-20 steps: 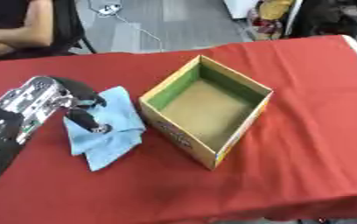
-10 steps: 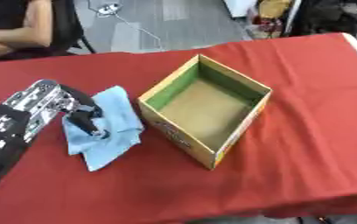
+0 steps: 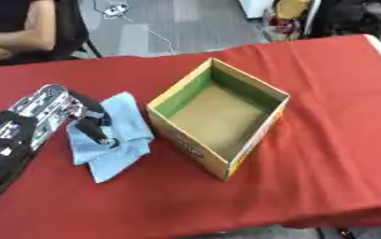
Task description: Pick up objects on the table and place them in the box.
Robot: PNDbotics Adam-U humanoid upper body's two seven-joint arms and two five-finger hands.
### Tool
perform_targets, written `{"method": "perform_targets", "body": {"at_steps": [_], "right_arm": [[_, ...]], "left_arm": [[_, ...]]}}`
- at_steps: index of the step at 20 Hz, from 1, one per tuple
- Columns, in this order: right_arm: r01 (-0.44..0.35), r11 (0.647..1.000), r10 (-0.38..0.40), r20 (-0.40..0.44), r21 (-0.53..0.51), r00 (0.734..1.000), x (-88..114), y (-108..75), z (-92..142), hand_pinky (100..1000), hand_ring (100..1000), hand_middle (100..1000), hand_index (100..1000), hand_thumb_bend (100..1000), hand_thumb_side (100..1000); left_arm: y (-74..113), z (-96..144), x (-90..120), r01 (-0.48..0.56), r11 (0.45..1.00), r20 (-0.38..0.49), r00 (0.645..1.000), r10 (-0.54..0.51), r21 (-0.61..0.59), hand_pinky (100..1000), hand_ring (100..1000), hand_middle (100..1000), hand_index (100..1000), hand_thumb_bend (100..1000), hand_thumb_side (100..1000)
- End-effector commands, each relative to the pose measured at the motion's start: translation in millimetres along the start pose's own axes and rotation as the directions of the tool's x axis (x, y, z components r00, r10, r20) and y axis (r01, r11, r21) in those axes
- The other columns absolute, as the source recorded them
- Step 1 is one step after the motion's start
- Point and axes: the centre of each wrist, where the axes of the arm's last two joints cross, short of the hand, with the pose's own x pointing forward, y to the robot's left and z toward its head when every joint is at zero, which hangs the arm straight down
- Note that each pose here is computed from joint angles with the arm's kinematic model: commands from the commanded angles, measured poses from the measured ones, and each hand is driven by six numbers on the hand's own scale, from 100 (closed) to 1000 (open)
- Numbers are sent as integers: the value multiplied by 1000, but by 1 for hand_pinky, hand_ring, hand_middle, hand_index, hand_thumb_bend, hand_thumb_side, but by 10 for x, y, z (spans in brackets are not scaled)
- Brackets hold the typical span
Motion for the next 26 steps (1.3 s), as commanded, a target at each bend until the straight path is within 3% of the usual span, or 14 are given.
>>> {"method": "perform_targets", "body": {"at_steps": [1, 7, 11, 12, 13, 14, 15, 16, 17, 18, 19, 20, 23, 26], "right_arm": [[-25, 1000, 25, 34, 5, 999, 54, -62, -73, 576, 738, 826, 982, 468, 645], [-23, 1000, 23, 39, 1, 999, 54, -64, -84, 576, 737, 825, 983, 468, 645], [-21, 1000, 21, 42, 1, 999, 55, -64, -92, 576, 736, 825, 983, 467, 644], [-21, 1000, 21, 42, 0, 999, 55, -65, -94, 576, 736, 825, 982, 466, 644], [-21, 1000, 21, 43, -1, 999, 56, -67, -95, 576, 736, 825, 982, 465, 644], [-21, 1000, 21, 43, -3, 999, 56, -69, -97, 576, 735, 824, 982, 464, 644], [-21, 1000, 21, 43, -4, 999, 56, -70, -98, 576, 735, 824, 982, 464, 644], [-21, 1000, 21, 43, -5, 999, 57, -71, -98, 575, 734, 824, 982, 463, 644], [-21, 1000, 21, 43, -6, 999, 57, -72, -98, 575, 734, 824, 982, 463, 644], [-21, 1000, 21, 42, -7, 999, 57, -73, -98, 575, 734, 823, 981, 460, 645], [-21, 1000, 22, 41, -8, 999, 57, -74, -96, 574, 733, 823, 981, 459, 645], [-21, 1000, 22, 40, -8, 999, 57, -74, -95, 574, 733, 823, 981, 457, 646], [-23, 1000, 23, 36, -11, 999, 57, -77, -87, 573, 732, 822, 980, 454, 646], [-24, 1000, 24, 32, -14, 999, 58, -80, -82, 572, 730, 821, 979, 451, 646]], "left_arm": [[117, 64, -14, 19, 997, -36, 999, -16, 80, 772, 739, 777, 942, 911, 873], [273, 24, 242, 271, 953, -155, 956, -249, 139, 824, 766, 753, 949, 892, 865], [301, -25, 344, 364, 922, -172, 925, -340, 135, 814, 741, 716, 899, 891, 853], [299, -35, 353, 374, 917, -175, 921, -349, 136, 773, 667, 655, 813, 887, 828], [296, -46, 366, 383, 913, -178, 917, -358, 140, 748, 619, 617, 774, 883, 797], [285, -60, 374, 388, 910, -182, 915, -361, 146, 700, 552, 563, 716, 871, 682], [269, -76, 376, 390, 908, -187, 914, -361, 153, 700, 552, 563, 716, 871, 682], [247, -94, 372, 388, 909, -192, 914, -357, 155, 620, 449, 474, 615, 850, 401], [219, -115, 359, 378, 913, -196, 917, -346, 156, 620, 449, 474, 615, 850, 401], [195, -133, 343, 364, 918, -200, 922, -331, 158, 549, 363, 403, 519, 778, 140], [172, -146, 322, 341, 925, -202, 930, -307, 165, 528, 341, 382, 488, 717, 108], [158, -152, 303, 319, 931, -201, 938, -284, 177, 435, 281, 322, 410, 539, 100], [97, -141, 174, 173, 945, -178, 976, -127, 277, 145, 134, 193, 261, 150, 100], [-85, -177, -21, -104, 933, -106, 983, 148, 343, 100, 100, 135, 164, 100, 246]]}}
